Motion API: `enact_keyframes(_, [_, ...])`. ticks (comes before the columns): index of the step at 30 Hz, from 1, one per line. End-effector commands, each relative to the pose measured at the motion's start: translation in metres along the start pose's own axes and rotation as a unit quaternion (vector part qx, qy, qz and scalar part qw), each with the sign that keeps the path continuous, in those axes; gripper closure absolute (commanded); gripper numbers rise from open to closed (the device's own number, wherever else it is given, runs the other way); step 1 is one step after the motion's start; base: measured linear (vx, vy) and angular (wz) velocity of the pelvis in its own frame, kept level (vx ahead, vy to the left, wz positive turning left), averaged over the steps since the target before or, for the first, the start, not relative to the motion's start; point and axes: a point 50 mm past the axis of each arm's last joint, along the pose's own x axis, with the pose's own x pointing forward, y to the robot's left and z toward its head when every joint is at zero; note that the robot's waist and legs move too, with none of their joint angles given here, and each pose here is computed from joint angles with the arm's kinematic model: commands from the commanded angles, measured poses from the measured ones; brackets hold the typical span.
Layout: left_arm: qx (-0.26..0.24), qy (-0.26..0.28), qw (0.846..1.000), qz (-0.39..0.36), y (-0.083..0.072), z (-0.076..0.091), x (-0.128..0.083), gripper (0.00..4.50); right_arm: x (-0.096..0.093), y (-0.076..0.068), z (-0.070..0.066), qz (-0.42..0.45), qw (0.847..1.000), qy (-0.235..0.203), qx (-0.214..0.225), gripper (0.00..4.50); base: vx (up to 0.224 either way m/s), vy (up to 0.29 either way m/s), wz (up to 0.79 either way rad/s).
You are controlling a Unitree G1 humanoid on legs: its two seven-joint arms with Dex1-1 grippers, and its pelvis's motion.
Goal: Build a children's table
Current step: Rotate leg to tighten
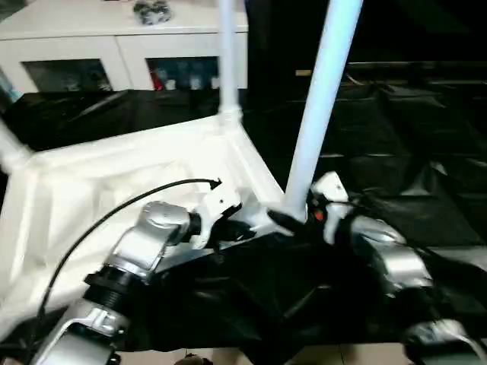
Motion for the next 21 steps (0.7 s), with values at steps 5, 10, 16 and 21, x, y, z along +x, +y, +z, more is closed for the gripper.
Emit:
enact_keyframes(5, [0.046,-0.030,0.997,-0.046,-0.004,0.019,-0.001,4.50,0.000,0.033,-0.008,0.171,0.984,0.044,0.001,0.93,0.000,0.000,0.00])
enact_keyframes(10, [0.049,-0.028,0.997,-0.061,-0.004,0.018,-0.004,4.50,-0.007,0.035,-0.008,0.192,0.980,0.055,0.005,1.26,0.000,0.000,0.00])
enact_keyframes(16, [0.050,-0.023,0.996,-0.077,-0.005,0.015,-0.005,4.50,-0.009,0.039,-0.009,0.203,0.977,0.062,0.012,1.72,0.000,0.000,0.00])
enact_keyframes(21, [0.038,-0.022,0.998,-0.049,-0.001,0.014,-0.004,4.50,-0.005,0.040,-0.011,0.194,0.979,0.055,0.021,1.81,0.000,0.000,0.00])
